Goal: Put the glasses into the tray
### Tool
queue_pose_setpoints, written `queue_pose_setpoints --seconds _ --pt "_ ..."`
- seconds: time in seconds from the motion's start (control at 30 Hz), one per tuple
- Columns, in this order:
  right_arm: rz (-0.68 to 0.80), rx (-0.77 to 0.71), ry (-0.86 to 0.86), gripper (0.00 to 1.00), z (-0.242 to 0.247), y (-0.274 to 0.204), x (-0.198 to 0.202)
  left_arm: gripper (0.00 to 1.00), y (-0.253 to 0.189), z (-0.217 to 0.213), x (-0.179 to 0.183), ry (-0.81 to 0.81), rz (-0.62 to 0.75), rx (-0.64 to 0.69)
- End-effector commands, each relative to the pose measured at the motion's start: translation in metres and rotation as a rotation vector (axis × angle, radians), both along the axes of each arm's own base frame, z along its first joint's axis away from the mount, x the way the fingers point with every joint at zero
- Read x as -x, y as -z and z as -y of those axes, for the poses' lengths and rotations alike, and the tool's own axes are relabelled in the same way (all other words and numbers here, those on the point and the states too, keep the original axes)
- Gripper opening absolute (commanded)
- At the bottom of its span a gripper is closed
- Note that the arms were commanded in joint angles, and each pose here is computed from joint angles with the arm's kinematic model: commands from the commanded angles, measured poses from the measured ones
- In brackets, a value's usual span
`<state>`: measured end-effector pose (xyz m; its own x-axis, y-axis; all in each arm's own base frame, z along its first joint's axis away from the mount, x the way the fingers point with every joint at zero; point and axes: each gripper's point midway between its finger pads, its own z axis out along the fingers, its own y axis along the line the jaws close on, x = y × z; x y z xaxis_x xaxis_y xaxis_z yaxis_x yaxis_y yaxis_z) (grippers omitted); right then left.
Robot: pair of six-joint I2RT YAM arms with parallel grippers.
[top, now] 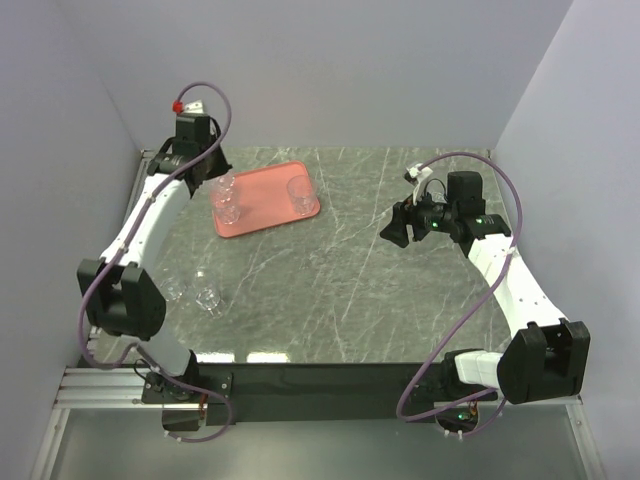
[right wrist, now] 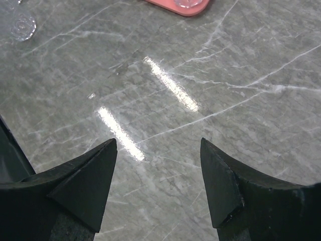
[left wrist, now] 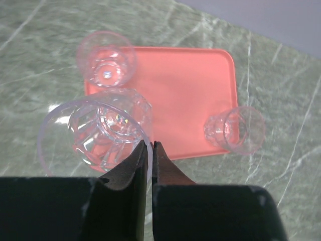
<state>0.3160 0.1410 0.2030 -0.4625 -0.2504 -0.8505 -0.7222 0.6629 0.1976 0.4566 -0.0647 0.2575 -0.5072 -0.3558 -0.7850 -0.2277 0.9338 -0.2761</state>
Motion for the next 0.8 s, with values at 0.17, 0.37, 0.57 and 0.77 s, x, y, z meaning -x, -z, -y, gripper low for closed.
queue_pose_setpoints --seconds 0.17,0.37,0.57,0.77 --pt "0.043 -0.023 -0.012 0.74 -0.001 -0.01 -0.001 0.0 -0.017 0.048 -0.052 0.25 0.072 -0.043" --pt "0.032 -0.03 -0.02 0.74 -0.002 -0.008 0.001 0.0 -0.006 0.063 -0.078 0.303 0.072 -0.087" --pt "0.034 -0.032 -0.022 0.74 -0.002 -0.009 0.001 0.0 0.023 0.068 -0.098 0.309 0.02 -0.128" --pt "0.023 -0.039 -0.029 0.73 -0.004 -0.007 0.002 0.01 0.049 0.068 -0.117 0.295 -0.032 -0.196"
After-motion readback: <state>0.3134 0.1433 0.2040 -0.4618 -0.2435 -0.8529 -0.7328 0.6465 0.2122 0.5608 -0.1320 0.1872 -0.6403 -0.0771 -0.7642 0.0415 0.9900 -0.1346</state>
